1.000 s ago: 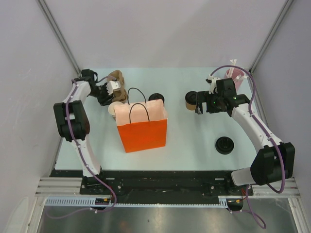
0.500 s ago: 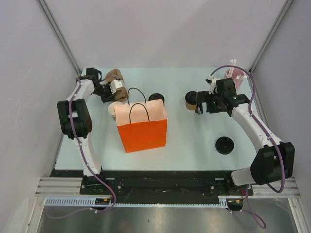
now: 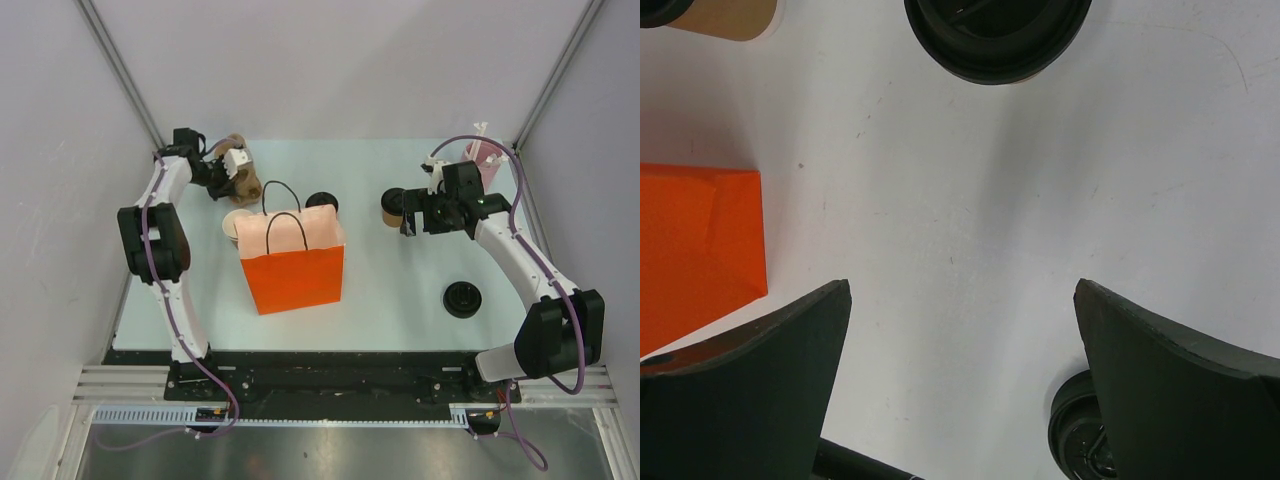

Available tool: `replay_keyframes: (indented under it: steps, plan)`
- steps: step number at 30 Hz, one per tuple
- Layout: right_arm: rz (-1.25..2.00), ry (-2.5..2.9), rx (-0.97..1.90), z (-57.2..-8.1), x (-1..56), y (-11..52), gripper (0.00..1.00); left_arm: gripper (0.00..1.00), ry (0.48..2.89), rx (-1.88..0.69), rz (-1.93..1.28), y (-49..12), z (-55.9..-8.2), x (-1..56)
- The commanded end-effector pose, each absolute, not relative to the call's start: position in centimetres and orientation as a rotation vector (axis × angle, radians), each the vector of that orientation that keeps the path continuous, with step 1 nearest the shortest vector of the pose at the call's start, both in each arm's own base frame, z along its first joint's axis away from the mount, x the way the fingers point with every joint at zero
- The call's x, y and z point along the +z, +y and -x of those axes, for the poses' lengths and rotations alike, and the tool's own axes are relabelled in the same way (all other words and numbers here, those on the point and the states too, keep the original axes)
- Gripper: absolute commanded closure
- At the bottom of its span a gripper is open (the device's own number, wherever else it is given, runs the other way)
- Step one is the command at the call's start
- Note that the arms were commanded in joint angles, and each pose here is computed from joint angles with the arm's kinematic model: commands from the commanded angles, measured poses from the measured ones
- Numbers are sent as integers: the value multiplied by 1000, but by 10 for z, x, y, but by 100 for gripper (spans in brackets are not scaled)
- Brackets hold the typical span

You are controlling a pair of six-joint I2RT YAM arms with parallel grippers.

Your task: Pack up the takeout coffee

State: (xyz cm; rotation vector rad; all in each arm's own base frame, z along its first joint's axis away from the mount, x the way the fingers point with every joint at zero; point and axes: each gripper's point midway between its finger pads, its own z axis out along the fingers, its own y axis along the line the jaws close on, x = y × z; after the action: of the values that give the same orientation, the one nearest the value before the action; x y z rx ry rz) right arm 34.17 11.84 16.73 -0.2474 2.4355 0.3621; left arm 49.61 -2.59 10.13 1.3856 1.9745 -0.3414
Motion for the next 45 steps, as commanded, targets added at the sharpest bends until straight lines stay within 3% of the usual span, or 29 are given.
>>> replay_keyframes:
  steps: [1, 4, 11, 24, 39, 45]
  plan:
    - [257, 2425, 373, -343, 170, 122, 0, 99, 1893, -390, -1335, -40, -509, 128]
    - [259, 2427, 378, -343, 169, 123, 0, 98, 1915, -364, -1360, -40, -507, 122]
    - [262, 2440, 376, -342, 166, 124, 0, 82, 1968, -327, -1401, -39, -504, 104]
    - [268, 2439, 378, -341, 166, 126, 1, 63, 1939, -346, -1385, -44, -510, 112]
    - [270, 2438, 380, -341, 166, 128, 0, 81, 1918, -352, -1361, -47, -515, 123]
    - [277, 2438, 385, -342, 165, 129, 0, 100, 1903, -348, -1358, -48, -514, 131]
